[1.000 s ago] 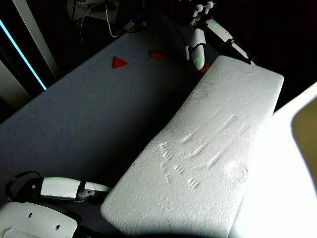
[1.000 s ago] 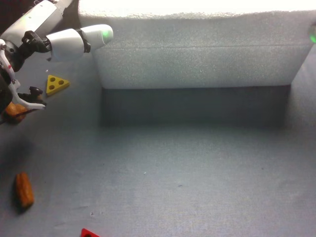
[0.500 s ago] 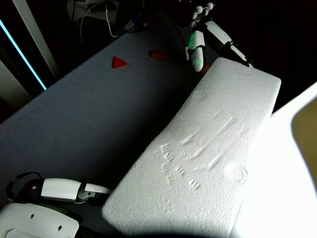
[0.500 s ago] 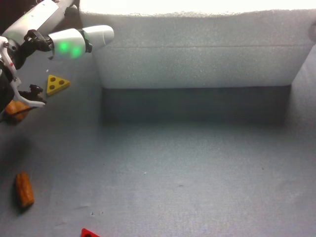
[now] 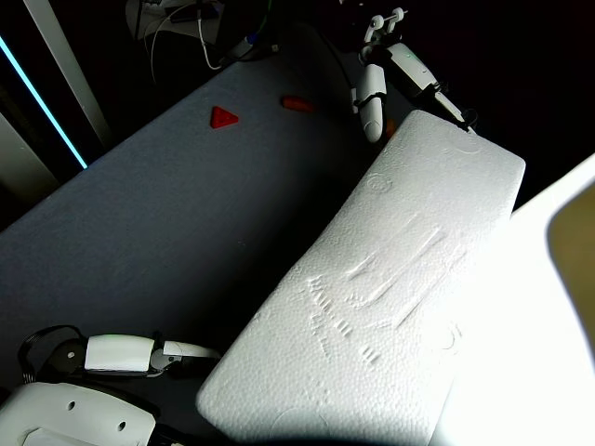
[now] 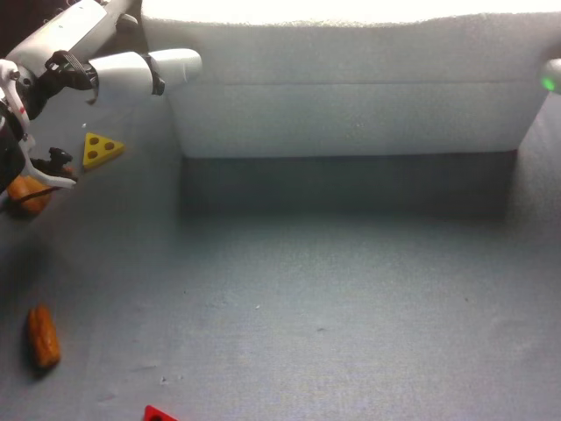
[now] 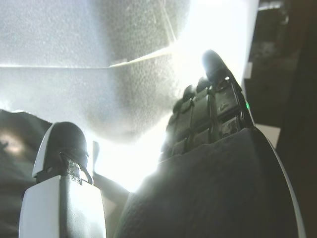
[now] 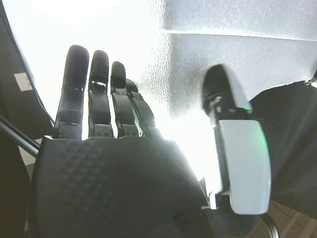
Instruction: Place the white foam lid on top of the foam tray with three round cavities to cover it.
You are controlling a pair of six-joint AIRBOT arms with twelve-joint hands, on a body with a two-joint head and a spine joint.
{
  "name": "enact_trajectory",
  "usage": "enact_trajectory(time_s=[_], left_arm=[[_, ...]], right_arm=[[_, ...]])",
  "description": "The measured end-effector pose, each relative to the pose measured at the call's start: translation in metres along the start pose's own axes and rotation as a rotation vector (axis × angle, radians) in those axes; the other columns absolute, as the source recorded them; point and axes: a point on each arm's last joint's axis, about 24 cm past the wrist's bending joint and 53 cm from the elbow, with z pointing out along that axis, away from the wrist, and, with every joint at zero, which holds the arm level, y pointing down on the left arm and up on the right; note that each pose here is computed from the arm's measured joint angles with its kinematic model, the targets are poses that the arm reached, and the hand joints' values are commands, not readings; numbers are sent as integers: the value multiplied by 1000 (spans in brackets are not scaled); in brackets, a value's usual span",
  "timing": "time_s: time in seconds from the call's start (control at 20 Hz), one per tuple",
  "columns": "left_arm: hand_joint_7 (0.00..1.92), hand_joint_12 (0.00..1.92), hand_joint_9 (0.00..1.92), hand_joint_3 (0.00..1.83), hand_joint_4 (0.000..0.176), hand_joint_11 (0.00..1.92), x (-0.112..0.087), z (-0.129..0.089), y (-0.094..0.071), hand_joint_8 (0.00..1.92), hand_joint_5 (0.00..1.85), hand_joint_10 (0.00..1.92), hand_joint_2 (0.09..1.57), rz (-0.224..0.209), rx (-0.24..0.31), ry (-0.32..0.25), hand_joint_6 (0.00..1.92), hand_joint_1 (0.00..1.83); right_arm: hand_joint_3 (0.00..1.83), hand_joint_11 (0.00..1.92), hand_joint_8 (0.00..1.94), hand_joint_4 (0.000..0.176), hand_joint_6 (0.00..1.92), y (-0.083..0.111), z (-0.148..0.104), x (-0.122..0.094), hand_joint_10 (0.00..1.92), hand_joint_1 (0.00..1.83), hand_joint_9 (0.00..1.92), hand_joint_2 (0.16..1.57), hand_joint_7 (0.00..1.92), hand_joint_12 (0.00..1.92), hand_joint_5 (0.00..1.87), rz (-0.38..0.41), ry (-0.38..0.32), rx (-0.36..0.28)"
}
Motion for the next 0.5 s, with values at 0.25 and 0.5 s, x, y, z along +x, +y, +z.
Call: enact_trajectory(time_s=[0.25,0.5], left_arm=[[0,752,0,0,0,0,-2,-2,8,0,0,0,1063,11,-26,0,0,472],[0,748,0,0,7,0,0,-1,19,0,0,0,1045,19,-61,11,0,444]], right_arm=[[0,0,57,0,0,-2,0,-1,406,539,0,1146,0,1646,0,6,-5,7],[2,0,0,0,0,-13,-4,1,2,484,0,1145,0,964,0,-2,1,39]])
